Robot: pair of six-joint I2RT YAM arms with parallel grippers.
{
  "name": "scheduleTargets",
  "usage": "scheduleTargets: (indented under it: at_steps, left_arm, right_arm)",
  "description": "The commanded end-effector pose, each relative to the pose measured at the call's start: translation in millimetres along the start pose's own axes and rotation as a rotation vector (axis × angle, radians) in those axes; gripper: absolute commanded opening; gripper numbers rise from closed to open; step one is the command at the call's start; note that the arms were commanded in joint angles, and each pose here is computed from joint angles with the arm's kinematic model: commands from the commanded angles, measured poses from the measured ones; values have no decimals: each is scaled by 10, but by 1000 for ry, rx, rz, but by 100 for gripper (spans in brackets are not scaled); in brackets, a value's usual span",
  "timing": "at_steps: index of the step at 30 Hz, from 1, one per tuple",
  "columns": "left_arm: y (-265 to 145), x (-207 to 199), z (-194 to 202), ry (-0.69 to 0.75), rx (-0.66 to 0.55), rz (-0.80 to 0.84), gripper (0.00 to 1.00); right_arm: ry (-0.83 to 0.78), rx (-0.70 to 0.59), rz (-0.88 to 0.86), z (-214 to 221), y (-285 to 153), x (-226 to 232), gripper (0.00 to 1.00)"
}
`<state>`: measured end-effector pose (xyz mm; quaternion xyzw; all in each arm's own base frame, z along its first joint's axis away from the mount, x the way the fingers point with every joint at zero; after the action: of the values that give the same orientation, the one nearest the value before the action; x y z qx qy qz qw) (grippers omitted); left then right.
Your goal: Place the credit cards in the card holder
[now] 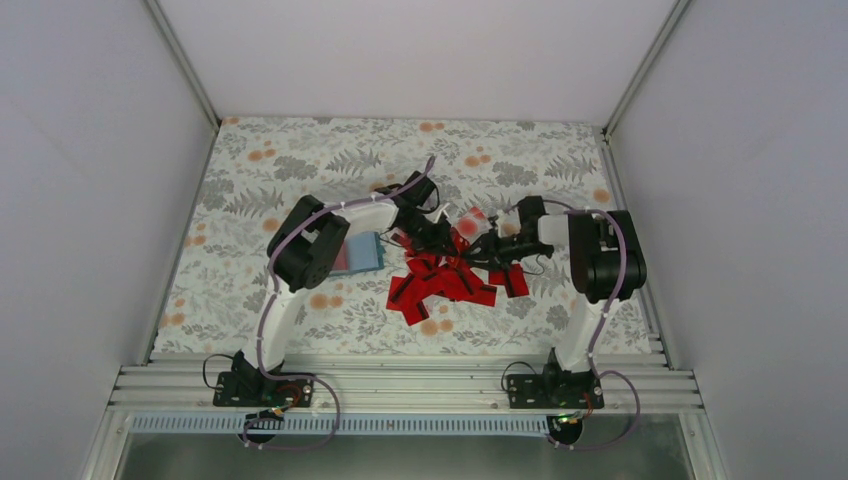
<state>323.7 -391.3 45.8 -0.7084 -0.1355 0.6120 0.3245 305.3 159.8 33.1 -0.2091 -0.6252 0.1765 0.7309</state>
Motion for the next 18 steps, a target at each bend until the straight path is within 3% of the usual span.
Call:
scheduleTargets:
  at_steps: [1, 9, 18]
  left_arm:
    - [-227, -219, -121, 38, -59, -22, 2]
    - [-560, -393, -145, 65, -123, -29, 2]
    - [-1151, -390, -51, 83, -233, -92, 3]
  right_arm:
    - [-16, -71, 150, -143, -58, -71, 30]
    - [-104, -148, 81, -304, -296, 462, 33]
    - [-133, -149, 49, -218, -346, 686, 33]
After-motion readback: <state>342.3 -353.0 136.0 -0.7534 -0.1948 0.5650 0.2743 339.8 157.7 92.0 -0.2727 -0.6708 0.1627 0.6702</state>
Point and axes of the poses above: each gripper's point midway between its finger pads, its own y axis out along the fingers, its own x axis along the line the jaws close on, z = x × y, the point moved 2 cm from there along -y, back along the fingers
